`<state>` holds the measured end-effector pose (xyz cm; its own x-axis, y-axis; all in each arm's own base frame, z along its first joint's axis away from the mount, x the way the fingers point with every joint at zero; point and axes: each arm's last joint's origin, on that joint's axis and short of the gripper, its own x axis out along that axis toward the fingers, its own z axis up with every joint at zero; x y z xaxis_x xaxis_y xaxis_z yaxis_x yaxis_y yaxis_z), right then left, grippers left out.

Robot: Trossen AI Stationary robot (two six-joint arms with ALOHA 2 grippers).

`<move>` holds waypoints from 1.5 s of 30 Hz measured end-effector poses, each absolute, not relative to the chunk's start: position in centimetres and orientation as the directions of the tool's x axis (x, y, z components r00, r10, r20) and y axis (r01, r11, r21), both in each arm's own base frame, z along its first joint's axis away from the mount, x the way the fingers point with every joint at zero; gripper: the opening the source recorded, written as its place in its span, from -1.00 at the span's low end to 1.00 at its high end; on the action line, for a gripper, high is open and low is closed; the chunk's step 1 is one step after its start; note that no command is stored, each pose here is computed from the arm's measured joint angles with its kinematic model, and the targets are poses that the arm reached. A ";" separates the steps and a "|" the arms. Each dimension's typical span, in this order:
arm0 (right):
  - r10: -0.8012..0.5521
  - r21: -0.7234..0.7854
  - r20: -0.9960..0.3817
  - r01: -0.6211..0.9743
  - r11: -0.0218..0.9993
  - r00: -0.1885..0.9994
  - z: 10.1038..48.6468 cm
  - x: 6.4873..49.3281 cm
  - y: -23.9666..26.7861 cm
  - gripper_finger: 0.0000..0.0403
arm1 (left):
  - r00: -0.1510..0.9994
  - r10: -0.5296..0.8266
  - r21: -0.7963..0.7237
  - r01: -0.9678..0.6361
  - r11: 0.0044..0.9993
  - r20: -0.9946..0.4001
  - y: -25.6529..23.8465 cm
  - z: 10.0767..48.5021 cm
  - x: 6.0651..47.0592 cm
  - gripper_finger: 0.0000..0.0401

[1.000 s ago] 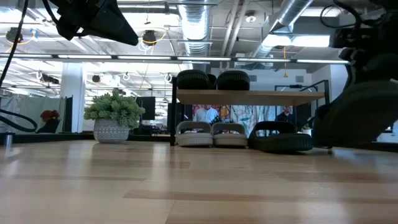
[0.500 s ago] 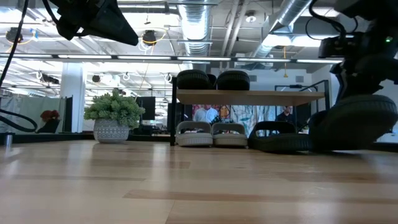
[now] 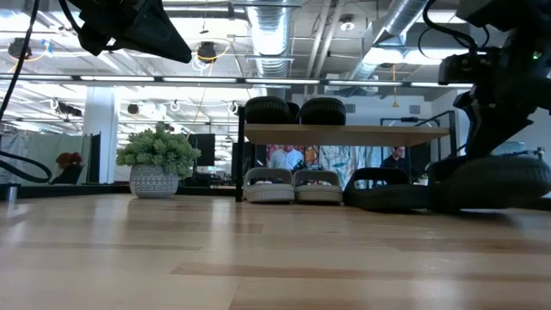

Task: Pick and place slides into the shelf
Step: Put the black slide under the shelf

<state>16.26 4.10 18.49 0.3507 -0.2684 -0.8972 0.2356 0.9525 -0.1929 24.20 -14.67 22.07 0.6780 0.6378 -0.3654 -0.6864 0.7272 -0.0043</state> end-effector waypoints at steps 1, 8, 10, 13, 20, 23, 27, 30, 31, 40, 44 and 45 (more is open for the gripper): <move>-0.253 -0.175 -0.900 0.237 0.956 0.356 18.5 16.4 4.1 -1.00 | 0.678 0.638 -0.004 -0.686 0.727 -0.365 -14.7 22.1 24.2 -1.00; -0.160 -0.073 -0.916 0.240 0.968 0.368 18.5 16.9 3.8 -1.00 | 0.678 0.638 -0.005 -0.687 0.727 -0.365 -14.7 22.1 24.2 -1.00; -0.128 -0.042 -0.924 0.238 0.970 0.360 18.5 17.0 3.5 -1.00 | 0.678 0.638 -0.005 -0.687 0.727 -0.365 -14.7 22.1 24.2 -1.00; -0.068 0.021 -0.937 0.250 0.968 0.342 18.5 17.0 3.0 -1.00 | 0.678 0.638 -0.005 -0.687 0.727 -0.365 -14.7 22.1 24.2 -1.00; -0.059 0.046 -0.950 0.325 0.945 0.306 18.5 16.9 2.1 -1.00 | 0.678 0.638 -0.004 -0.686 0.727 -0.366 -14.7 22.1 24.2 -1.00; -0.052 0.059 -0.952 0.349 0.935 0.300 18.6 16.9 1.7 -1.00 | 0.678 0.638 -0.004 -0.686 0.727 -0.366 -14.7 22.1 24.2 -1.00; -0.081 0.013 -0.951 0.303 0.953 0.297 19.1 17.1 1.5 -1.00 | 0.678 0.638 -0.003 -0.686 0.727 -0.366 -14.7 22.1 24.2 -1.00; -0.125 -0.030 -0.943 0.296 0.955 0.308 19.7 17.3 1.3 -1.00 | 0.678 0.638 0.003 -0.685 0.729 -0.366 -14.7 22.1 24.2 -1.00; -0.131 -0.041 -0.945 0.290 0.956 0.300 19.8 17.2 1.3 -1.00 | 0.678 0.638 0.003 -0.684 0.729 -0.366 -14.7 22.1 24.2 -1.00; -0.191 -0.118 -0.940 0.256 0.960 0.284 20.9 17.2 1.2 -1.00 | 0.678 0.638 0.003 -0.684 0.729 -0.366 -14.7 22.1 24.2 -1.00; -0.216 -0.145 -0.935 0.253 0.957 0.282 21.0 17.2 1.3 -1.00 | 0.678 0.638 0.003 -0.684 0.729 -0.366 -14.7 22.1 24.2 -1.00; -0.224 -0.152 -0.933 0.253 0.955 0.283 21.0 17.2 1.4 -1.00 | 0.678 0.638 0.003 -0.684 0.729 -0.366 -14.7 22.1 24.2 -1.00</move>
<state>17.16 1.38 20.96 0.2833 -0.2238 -0.9326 0.2532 0.9554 -0.1523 24.20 -14.67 22.06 0.6778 0.6378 -0.3658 -0.6844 0.7291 0.0031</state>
